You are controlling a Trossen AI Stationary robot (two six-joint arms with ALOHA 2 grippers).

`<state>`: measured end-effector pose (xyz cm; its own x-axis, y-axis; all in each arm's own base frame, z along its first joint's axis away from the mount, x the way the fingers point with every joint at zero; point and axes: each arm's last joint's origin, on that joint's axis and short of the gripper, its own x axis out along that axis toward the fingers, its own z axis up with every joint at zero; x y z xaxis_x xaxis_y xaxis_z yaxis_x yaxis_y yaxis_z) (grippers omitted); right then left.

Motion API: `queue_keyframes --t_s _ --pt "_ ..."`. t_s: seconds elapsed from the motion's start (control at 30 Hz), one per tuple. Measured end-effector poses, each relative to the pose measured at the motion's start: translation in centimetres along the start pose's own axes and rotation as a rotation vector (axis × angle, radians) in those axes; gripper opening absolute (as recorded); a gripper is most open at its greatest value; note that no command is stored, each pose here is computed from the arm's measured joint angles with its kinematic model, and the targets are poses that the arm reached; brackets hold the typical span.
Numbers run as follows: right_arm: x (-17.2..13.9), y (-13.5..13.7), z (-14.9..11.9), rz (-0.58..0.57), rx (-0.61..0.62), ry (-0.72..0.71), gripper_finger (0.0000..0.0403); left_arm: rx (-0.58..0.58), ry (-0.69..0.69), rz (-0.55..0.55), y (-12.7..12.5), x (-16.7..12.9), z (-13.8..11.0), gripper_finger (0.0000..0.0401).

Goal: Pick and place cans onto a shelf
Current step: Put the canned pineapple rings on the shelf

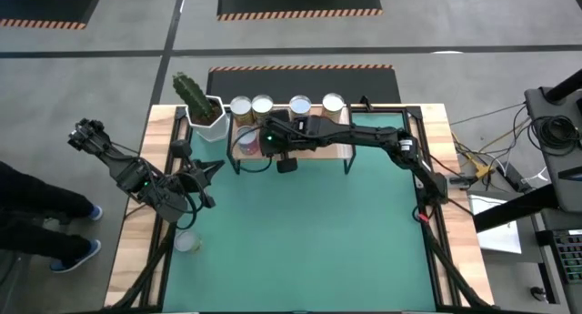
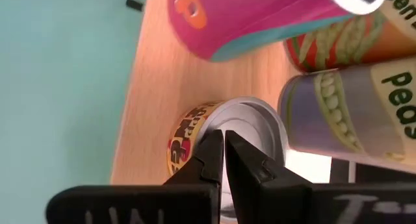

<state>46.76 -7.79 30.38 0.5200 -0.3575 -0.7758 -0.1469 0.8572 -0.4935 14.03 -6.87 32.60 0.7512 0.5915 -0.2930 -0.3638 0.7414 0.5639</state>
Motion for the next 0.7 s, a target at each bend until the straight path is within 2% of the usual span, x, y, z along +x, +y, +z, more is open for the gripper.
queue_keyframes --t_s 0.23,0.7 --pt "-0.5 0.4 -0.4 0.031 -0.028 0.045 0.0009 0.000 0.000 0.000 0.0 0.0 0.0 0.0000" --pt "-1.9 0.7 0.1 0.021 -0.023 0.010 0.0009 0.000 0.000 0.000 0.0 0.0 0.0 0.0000"
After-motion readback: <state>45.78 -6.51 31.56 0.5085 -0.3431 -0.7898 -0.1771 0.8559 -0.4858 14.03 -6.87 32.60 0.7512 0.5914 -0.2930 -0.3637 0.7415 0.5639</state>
